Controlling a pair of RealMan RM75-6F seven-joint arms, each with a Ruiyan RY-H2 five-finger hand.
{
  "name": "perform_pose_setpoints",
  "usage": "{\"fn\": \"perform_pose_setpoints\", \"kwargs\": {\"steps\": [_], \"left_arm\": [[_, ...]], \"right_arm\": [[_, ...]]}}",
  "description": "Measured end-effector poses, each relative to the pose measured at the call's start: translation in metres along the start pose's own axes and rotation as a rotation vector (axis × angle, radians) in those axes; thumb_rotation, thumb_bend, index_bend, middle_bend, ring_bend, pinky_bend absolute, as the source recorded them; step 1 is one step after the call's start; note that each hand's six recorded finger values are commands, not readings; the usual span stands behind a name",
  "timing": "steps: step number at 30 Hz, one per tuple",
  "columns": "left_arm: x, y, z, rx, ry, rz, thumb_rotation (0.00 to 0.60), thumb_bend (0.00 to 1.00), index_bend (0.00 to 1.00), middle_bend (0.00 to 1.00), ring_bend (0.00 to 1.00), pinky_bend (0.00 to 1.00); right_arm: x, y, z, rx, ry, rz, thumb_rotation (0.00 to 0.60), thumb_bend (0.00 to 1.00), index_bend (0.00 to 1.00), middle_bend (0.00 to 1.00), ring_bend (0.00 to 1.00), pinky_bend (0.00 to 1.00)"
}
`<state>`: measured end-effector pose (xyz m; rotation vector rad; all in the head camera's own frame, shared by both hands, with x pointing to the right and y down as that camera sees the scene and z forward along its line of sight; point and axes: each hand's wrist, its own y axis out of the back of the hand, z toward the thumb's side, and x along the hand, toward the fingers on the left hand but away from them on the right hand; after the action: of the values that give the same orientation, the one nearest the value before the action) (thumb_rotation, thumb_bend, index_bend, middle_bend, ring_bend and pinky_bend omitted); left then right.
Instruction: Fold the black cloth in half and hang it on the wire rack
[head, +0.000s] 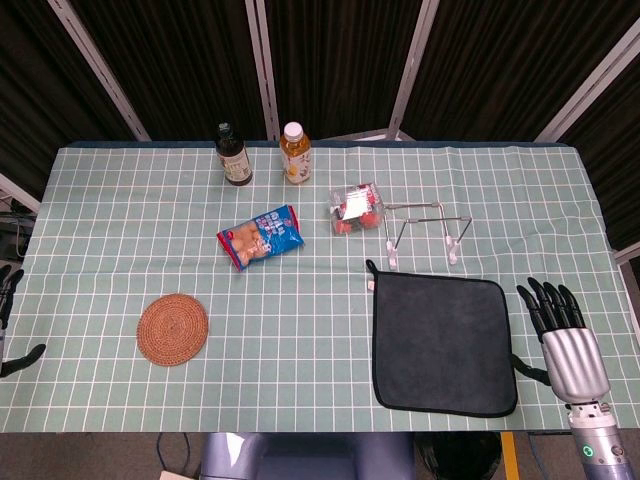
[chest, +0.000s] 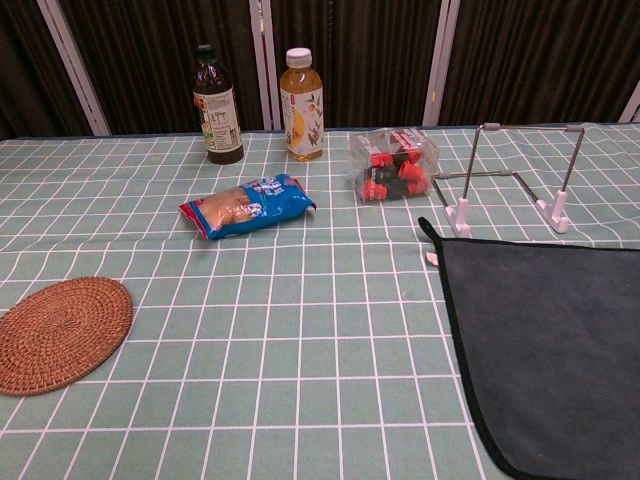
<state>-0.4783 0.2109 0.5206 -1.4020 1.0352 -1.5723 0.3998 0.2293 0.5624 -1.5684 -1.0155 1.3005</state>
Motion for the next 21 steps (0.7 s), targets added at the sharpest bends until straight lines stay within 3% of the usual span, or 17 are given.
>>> {"fn": "perform_pose_setpoints", "kwargs": {"steps": [7, 11, 17, 21], "left_arm": [[-0.001, 0.001, 0.0, 0.001, 0.0, 0.004, 0.6, 0.0, 0.0, 0.0, 0.0, 0.0], [-0.001, 0.001, 0.0, 0.002, 0.002, 0.006, 0.6, 0.0, 0.0, 0.0, 0.0, 0.0], [0.003, -0.004, -0.002, 0.017, 0.011, -0.012, 0.6, 0.0, 0.0, 0.0, 0.0, 0.0], [0.004, -0.006, -0.004, 0.022, 0.02, -0.014, 0.6, 0.0, 0.0, 0.0, 0.0, 0.0]], "right_arm": [[0.004, -0.004, 0.004, 0.011, 0.022, 0.009, 0.6, 0.0, 0.0, 0.0, 0.0, 0.0], [0.008, -0.013, 0.013, 0.001, 0.049, 0.053, 0.6, 0.0, 0.01, 0.0, 0.0, 0.0], [0.022, -0.04, 0.041, -0.015, 0.143, 0.207, 0.6, 0.0, 0.24, 0.0, 0.0, 0.0], [0.031, -0.06, 0.063, -0.008, 0.211, 0.275, 0.6, 0.07, 0.39, 0.0, 0.0, 0.0]]}}
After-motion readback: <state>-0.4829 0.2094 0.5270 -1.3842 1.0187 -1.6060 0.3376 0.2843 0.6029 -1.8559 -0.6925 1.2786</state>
